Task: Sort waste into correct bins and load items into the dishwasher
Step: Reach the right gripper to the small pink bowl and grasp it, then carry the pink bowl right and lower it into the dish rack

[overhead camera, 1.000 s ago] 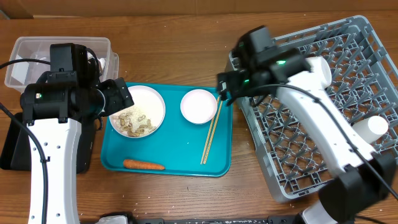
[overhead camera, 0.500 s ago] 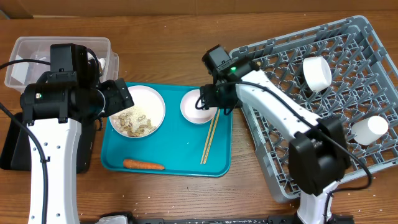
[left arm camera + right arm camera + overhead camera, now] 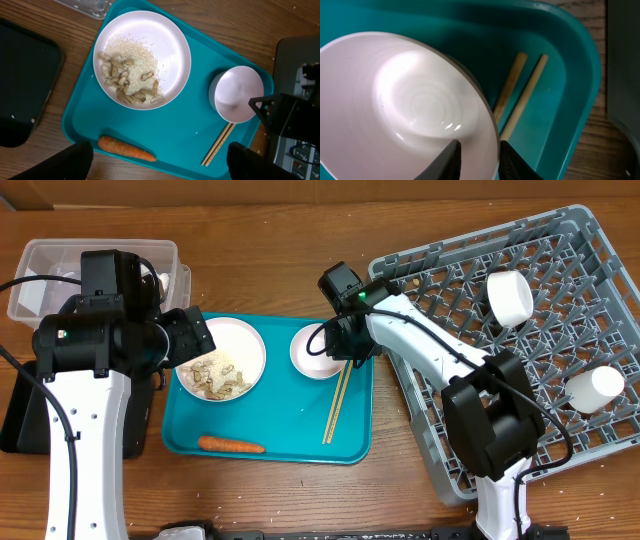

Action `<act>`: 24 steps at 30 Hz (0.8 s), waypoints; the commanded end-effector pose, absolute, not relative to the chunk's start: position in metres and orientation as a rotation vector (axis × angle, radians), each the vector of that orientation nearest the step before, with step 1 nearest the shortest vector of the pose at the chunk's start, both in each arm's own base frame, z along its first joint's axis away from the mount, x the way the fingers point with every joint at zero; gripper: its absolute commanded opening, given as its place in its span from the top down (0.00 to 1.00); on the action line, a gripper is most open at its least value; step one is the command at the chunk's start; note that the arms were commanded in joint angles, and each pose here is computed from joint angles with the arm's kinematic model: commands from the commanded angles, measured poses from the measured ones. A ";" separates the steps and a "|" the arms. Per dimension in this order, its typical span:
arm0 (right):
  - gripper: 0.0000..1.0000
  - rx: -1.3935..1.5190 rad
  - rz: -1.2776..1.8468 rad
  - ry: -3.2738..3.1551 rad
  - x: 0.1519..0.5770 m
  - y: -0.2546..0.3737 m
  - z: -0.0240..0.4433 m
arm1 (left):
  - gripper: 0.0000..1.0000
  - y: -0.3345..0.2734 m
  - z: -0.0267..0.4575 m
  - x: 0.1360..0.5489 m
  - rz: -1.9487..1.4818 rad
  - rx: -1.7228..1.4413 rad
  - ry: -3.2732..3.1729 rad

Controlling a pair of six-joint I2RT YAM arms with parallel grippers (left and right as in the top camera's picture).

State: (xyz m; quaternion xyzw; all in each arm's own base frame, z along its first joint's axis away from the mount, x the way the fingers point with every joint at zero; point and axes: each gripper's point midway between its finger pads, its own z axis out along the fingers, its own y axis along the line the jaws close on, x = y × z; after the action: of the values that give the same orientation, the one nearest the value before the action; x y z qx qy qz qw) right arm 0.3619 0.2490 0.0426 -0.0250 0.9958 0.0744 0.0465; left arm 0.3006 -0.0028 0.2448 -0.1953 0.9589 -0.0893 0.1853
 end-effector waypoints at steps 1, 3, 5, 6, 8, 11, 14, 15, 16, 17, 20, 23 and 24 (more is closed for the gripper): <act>0.77 -0.013 0.205 3.048 0.358 0.247 0.038 | 0.12 -0.001 0.254 0.301 -0.246 -0.528 2.675; 0.81 0.002 0.198 3.057 0.356 0.245 0.035 | 0.12 -0.001 0.254 0.301 -0.246 -0.528 2.675; 0.86 0.021 0.194 3.063 0.354 0.244 0.033 | 0.12 -0.001 0.254 0.301 -0.246 -0.529 2.675; 0.90 0.021 0.195 3.063 0.354 0.244 0.034 | 0.12 -0.001 0.254 0.301 -0.246 -0.529 2.675; 0.96 0.020 0.198 3.058 0.356 0.245 0.034 | 0.12 -0.001 0.254 0.301 -0.246 -0.528 2.675; 0.96 0.013 0.209 3.046 0.359 0.247 0.040 | 0.13 -0.001 0.254 0.301 -0.247 -0.528 2.675; 0.96 -0.049 0.220 3.000 0.368 0.247 0.066 | 0.12 -0.001 0.254 0.301 -0.246 -0.528 2.675; 0.96 -0.054 0.198 2.967 0.373 0.243 0.080 | 0.12 -0.001 0.254 0.302 -0.246 -0.528 2.675; 0.96 -0.040 0.151 2.924 0.379 0.235 0.098 | 0.12 -0.001 0.254 0.302 -0.246 -0.527 2.674; 0.96 -0.024 0.102 2.881 0.384 0.226 0.115 | 0.13 -0.001 0.254 0.302 -0.246 -0.528 2.674; 0.96 0.058 -0.134 2.690 0.401 0.180 0.178 | 0.13 -0.001 0.254 0.302 -0.246 -0.527 2.675; 0.96 0.174 -0.399 2.465 0.408 0.123 0.237 | 0.13 -0.001 0.255 0.302 -0.246 -0.527 2.672; 0.96 0.216 -0.483 2.395 0.408 0.103 0.255 | 0.13 -0.001 0.255 0.303 -0.246 -0.527 2.670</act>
State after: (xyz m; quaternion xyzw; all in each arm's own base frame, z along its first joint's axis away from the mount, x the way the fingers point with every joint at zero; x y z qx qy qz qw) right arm 0.3913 0.1743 0.1581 0.0180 0.9791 -0.0688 0.1906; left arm 0.3003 -0.0028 0.2446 -0.1954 0.9591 -0.0891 0.1846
